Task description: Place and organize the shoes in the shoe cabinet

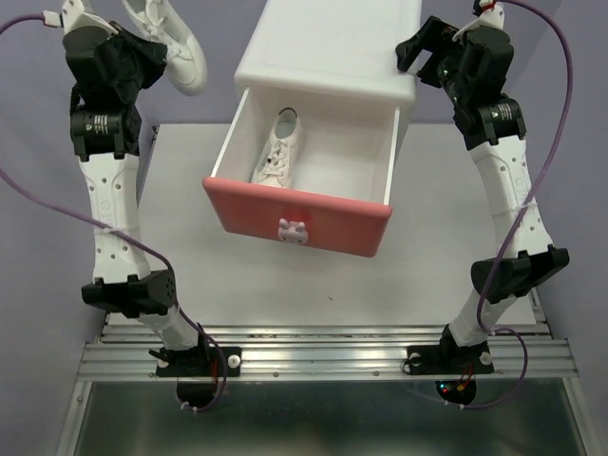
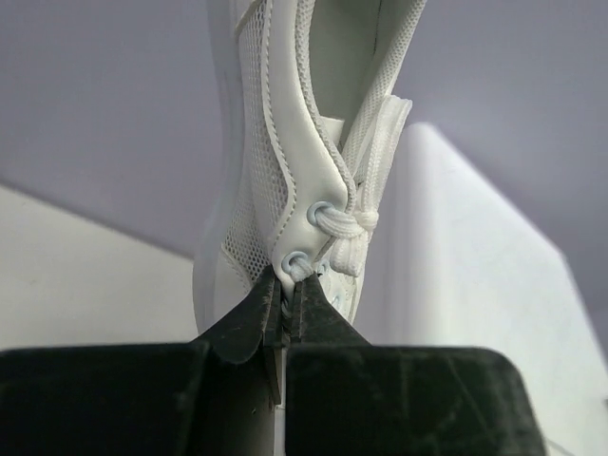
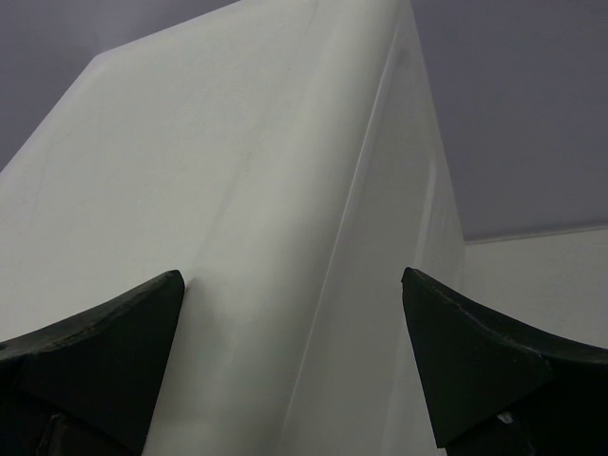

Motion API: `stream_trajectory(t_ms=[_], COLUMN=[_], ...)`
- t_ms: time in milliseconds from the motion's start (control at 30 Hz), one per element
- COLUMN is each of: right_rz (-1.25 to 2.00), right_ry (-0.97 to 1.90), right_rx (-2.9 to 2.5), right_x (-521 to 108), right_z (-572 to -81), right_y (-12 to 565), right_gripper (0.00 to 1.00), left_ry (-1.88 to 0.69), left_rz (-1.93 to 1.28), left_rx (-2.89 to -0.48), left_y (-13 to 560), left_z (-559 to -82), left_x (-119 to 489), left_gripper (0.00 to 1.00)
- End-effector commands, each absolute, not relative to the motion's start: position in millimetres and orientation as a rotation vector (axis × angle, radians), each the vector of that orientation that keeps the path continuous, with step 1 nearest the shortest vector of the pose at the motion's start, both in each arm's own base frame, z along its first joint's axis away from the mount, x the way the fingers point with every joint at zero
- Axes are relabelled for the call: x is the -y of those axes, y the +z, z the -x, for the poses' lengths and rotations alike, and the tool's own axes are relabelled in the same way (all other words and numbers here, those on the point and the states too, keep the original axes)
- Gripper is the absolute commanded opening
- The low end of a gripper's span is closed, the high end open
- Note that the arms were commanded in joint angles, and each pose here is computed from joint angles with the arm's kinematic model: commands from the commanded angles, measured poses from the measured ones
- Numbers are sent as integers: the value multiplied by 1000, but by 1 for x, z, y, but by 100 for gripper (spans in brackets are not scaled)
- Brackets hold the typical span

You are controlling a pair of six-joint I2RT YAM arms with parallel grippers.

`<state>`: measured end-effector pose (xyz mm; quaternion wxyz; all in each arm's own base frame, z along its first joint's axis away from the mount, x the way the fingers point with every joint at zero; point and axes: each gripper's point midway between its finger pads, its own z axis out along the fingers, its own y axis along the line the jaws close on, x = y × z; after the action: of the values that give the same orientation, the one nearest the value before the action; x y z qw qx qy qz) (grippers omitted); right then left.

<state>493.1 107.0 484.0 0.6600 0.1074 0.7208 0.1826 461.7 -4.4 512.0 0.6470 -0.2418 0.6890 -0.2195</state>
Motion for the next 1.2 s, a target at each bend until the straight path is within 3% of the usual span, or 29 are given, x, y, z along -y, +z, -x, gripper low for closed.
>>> stream_trajectory(t_ms=[0,200,533,700,1167], right_rz=[-126,-110,-72,-60,-50], right_ry=[211,215,179,149,149], right_rx=[-2162,-2172,-2195,-2225,-2218], right_x=[-95,-97,-95,-91,-95], right_z=[-457,-458,-461,-459,-475], right_y=[340,334,332,323,326], right_gripper=[100,100,100,100,100], left_ry=[-734,-846,-1141,-1099,-1125], left_rz=[308,-40,-273,-306,-229], left_rx=[-1218,-1102,-1267,-1443,-1618], left_y=[636,679,626,583,528], left_z=[-404,-334,-251,-239,-233], left_x=[42,111,178,181,203], left_gripper=[0,0,0,0,0])
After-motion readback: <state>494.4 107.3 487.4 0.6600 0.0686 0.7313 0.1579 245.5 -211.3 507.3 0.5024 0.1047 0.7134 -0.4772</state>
